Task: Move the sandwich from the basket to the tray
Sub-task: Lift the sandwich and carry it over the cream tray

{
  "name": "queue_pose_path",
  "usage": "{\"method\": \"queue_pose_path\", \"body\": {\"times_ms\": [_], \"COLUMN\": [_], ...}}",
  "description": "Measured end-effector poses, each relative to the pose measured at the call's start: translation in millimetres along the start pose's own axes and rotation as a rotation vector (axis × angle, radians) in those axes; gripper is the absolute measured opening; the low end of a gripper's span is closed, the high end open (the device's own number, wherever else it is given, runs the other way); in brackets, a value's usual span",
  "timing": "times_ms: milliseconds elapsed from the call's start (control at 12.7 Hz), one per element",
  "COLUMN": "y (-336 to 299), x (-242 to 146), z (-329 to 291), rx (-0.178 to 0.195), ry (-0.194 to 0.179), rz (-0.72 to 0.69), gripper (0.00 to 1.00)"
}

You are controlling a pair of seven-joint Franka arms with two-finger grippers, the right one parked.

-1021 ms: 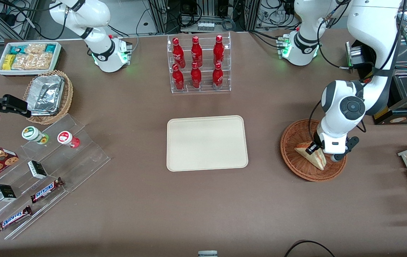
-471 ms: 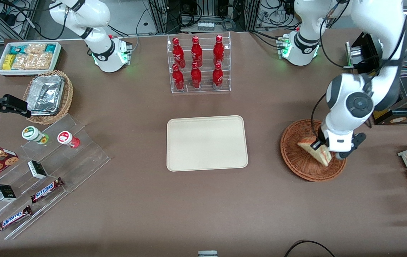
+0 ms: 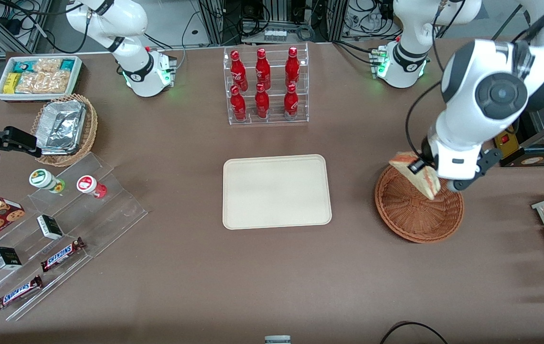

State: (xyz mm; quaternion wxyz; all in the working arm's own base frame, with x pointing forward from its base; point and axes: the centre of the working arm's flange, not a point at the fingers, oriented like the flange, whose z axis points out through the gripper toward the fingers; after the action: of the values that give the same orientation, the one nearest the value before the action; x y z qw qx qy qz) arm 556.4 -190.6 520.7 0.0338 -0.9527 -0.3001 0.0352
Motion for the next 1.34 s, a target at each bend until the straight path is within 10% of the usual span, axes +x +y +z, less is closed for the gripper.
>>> {"method": "queue_pose_path", "body": {"times_ms": [629, 1336], "y": [93, 203], "x": [-165, -210], "z": [-28, 109], "rx": [-0.053, -0.058], "ry": [0.022, 0.037], "rz": [0.295, 0.430], "gripper": [0.14, 0.14]}}
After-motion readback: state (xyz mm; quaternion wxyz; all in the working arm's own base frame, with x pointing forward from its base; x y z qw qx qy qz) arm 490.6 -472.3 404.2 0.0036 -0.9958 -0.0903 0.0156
